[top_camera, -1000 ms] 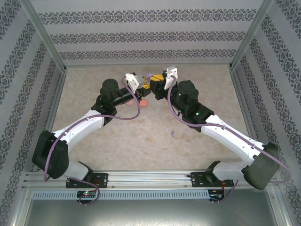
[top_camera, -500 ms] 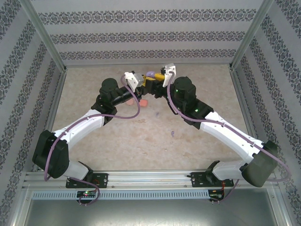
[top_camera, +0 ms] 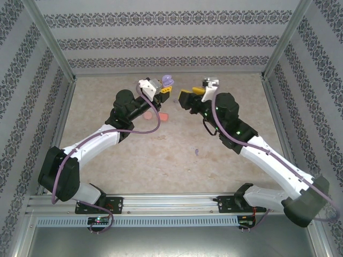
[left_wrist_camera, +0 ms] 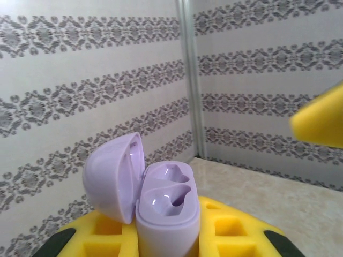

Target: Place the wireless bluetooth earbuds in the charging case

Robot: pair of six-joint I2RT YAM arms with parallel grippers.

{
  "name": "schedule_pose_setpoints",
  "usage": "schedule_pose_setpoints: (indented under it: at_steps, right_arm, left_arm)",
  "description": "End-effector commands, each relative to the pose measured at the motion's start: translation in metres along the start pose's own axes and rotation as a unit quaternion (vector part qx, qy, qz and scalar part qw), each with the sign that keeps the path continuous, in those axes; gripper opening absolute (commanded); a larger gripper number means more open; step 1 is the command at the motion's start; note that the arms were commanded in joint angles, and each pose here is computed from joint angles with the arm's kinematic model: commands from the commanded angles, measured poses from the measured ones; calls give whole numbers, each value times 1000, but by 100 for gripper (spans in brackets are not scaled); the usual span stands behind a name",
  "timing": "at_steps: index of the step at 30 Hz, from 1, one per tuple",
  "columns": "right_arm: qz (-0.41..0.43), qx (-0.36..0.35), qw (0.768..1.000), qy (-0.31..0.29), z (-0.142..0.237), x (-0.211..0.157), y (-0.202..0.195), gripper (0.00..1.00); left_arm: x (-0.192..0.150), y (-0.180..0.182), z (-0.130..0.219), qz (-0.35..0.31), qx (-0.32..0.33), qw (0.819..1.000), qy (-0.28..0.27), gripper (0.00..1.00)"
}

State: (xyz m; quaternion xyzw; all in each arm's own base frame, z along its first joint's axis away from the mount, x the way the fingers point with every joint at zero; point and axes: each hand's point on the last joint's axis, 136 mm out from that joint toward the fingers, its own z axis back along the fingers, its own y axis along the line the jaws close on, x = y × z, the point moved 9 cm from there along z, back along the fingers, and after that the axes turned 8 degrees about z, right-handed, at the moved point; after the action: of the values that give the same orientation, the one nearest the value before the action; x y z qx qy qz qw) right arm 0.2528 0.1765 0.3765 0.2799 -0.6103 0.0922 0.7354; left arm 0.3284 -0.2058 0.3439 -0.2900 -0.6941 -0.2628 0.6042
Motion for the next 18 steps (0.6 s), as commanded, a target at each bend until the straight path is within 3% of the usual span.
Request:
schedule_pose_setpoints:
  at_steps: [1,8,18]
  right_arm:
    - [-55,-47,997,11,0,-12,-24,62]
    - [-96,-102,984,108,-40,-32,-58,62]
    - [-131,-146,940,280,-158,-73,-102,60]
  left_arm:
    - [10,10,4,0,48,998,-35,0]
    - [11,15,10,7,84,996,-36,0]
    - [6,28,15,19,137,990,-6,0]
